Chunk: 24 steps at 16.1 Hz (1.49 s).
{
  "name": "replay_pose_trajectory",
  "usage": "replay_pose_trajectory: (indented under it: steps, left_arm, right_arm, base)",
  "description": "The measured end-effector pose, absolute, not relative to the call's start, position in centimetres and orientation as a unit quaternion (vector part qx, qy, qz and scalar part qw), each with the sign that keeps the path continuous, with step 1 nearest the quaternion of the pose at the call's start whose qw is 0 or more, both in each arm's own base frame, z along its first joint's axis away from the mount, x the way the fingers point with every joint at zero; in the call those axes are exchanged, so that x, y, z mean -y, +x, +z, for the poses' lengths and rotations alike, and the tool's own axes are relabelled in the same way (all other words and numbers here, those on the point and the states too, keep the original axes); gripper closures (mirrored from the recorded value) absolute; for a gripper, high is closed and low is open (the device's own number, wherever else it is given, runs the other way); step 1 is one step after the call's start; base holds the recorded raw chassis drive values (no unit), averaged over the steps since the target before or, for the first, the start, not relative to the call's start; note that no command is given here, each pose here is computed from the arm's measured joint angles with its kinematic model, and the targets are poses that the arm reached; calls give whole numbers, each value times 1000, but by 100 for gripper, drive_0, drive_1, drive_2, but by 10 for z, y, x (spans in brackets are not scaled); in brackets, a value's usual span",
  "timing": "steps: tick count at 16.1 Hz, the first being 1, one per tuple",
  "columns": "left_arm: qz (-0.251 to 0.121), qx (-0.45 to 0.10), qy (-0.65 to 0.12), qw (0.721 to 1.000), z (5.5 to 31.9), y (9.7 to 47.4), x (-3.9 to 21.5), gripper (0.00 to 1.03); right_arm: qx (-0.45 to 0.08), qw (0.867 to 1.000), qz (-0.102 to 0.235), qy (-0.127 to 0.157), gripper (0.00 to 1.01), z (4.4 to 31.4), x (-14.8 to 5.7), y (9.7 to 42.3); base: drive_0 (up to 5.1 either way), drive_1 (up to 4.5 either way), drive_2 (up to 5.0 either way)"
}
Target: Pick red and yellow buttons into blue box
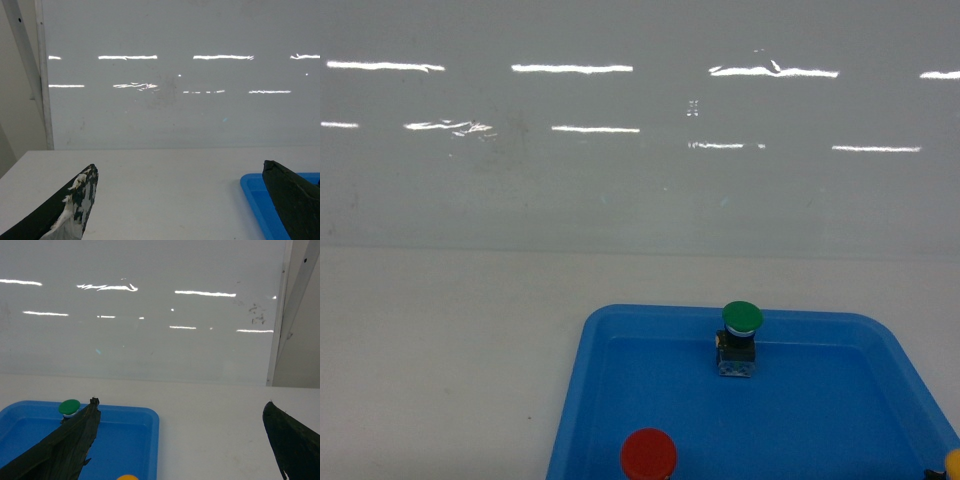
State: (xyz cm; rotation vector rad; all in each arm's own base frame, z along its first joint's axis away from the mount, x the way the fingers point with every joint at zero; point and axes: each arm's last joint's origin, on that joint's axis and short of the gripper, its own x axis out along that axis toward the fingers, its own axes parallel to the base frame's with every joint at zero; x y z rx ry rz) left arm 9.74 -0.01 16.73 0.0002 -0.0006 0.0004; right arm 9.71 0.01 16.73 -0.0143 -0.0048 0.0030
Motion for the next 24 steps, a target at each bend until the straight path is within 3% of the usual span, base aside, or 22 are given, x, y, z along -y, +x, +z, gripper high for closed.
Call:
replay_pose_trajectory:
  steps: [10,12,15,18,21,24]
  left_arm:
    - [-4,-6,0,1000,166,97,-1,5]
    - [20,-16,-3,1000,164,97,-8,5]
    - [-3,6,-3,1000,170,104,-1,5]
    - [-38,-39,-5,999,171,127,19,5]
    - [-92,-63,-1,994,193,158,48,5]
    - [-101,-154,26,983,178,193,74,5]
  right_arm:
    - [3,1000,1,-7,3,167,0,97]
    - [25,1000,12,-6,3,172,-1,98]
    - [22,999,27,-3,3,173,-3,109]
    - [-11,998,59,-3,3,166,-12,131]
    - [-99,990,98,-5,3,149,-21,153]
    - [-154,981,119,-18,3,141,-31,181]
  base:
    - [0,0,0]
    - [0,0,0]
    - [0,0,0]
    - [0,0,0]
    - [0,0,0]
    - [0,0,0]
